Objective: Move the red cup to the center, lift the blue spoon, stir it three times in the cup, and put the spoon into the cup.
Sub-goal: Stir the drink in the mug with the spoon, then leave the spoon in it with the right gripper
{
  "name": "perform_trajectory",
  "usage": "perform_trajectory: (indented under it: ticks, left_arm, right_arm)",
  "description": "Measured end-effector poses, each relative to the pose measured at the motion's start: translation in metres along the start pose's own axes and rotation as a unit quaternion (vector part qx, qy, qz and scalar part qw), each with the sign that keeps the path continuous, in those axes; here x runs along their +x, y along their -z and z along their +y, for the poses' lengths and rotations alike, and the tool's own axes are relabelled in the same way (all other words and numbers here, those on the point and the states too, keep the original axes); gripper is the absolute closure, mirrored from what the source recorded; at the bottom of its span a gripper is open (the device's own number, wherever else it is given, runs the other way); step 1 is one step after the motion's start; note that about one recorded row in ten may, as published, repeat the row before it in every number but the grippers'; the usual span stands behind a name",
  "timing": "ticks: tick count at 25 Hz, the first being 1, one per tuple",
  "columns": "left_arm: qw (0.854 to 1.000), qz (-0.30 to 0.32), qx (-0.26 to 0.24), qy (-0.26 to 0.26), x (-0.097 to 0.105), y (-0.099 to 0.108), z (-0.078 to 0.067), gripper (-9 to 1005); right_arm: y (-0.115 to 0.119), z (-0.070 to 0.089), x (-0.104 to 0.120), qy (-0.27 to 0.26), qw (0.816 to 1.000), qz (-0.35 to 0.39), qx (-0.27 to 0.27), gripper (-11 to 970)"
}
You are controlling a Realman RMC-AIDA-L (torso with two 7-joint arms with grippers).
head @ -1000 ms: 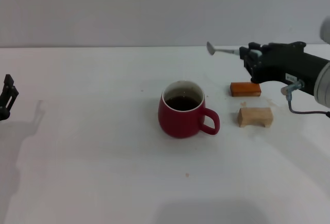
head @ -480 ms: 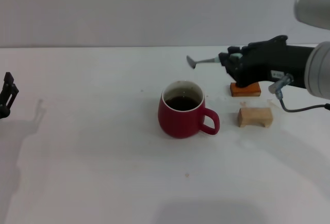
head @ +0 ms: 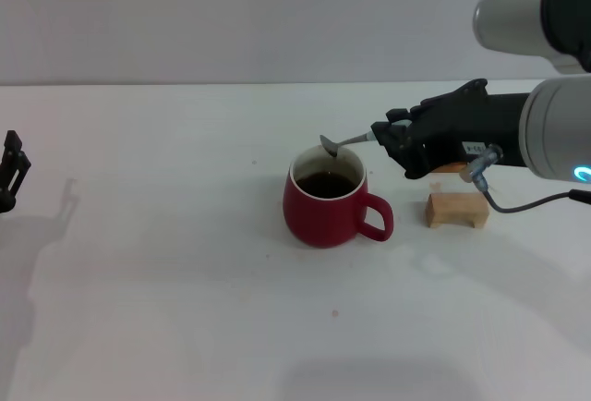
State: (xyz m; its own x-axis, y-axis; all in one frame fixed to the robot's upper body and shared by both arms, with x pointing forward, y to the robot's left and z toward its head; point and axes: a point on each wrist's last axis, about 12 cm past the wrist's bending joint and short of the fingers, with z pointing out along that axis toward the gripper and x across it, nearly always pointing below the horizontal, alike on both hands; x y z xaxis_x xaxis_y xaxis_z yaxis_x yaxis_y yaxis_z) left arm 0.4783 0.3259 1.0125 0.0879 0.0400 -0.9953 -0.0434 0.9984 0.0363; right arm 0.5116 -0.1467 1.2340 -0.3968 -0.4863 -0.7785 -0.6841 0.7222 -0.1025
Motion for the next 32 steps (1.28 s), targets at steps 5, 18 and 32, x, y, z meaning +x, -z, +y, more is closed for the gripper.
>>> perform_trajectory:
  ticks: [5,18,32]
  left_arm:
    - [1.000,0.000,0.000,0.000,0.000,-0.001,0.000,142]
    - [1.000,-0.002,0.001,0.001,-0.001,-0.004,-0.001,143]
    - [1.000,-0.003,-0.012,0.001,-0.002,-0.005,0.004,144]
  right_arm:
    - [-0.003,0.000,0.002,-0.001,1.000,0.012,-0.002,826]
    - [-0.035,0.000,0.001,0.009,0.998,0.051,-0.020,825]
    - [-0.068,0.000,-0.002,0.022,0.997,0.070,-0.028,826]
